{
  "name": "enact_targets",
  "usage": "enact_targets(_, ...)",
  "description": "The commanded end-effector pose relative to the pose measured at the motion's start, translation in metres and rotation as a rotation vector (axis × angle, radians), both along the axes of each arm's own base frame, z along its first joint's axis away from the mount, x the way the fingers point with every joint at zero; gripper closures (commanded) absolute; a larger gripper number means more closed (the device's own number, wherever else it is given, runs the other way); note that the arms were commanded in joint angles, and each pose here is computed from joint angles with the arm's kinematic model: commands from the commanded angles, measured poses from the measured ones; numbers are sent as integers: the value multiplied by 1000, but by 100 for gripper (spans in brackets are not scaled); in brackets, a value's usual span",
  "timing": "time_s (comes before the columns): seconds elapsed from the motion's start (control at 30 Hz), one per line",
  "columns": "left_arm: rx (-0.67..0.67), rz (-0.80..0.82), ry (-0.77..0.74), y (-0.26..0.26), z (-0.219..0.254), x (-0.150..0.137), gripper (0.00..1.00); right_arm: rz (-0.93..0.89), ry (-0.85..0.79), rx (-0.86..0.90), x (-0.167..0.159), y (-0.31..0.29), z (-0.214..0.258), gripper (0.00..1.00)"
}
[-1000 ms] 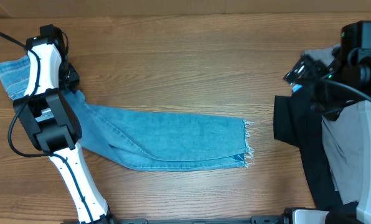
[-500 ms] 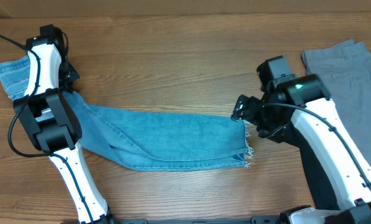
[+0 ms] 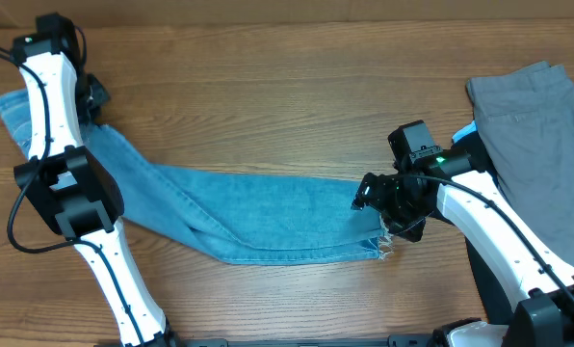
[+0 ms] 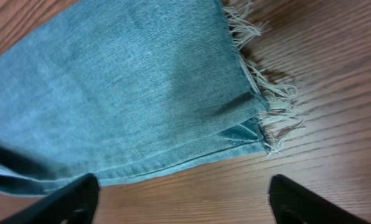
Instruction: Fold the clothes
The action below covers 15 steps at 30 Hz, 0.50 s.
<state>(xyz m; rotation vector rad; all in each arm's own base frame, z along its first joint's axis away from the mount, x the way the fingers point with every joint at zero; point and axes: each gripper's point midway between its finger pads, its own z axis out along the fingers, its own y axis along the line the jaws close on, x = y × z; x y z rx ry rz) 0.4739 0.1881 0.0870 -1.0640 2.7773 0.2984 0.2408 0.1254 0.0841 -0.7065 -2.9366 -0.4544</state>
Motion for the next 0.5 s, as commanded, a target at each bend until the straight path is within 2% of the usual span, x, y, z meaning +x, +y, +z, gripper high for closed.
enact_targets(0.0,-33,-30,-147,-11,55,15,96,8,8,10,-4,5,-3,21)
enact_targets(0.07,-66,-41,-180,-18,70,16,96,14,3,13,-5,7,-11,36)
enact_targets(0.17,-85,-48,-207,-22,82,17,96,-7,12,12,-6,7,-22,50)
enact_targets(0.23,-84,-50,-222,-24,93,15,96,-7,24,9,-7,7,-29,56)
enact_targets(0.37,-68,-70,-263,-26,120,10,96,-3,56,-3,-5,7,-43,58)
enact_targets(0.47,-54,-73,-301,-27,140,5,96,-3,63,-6,0,9,-54,74)
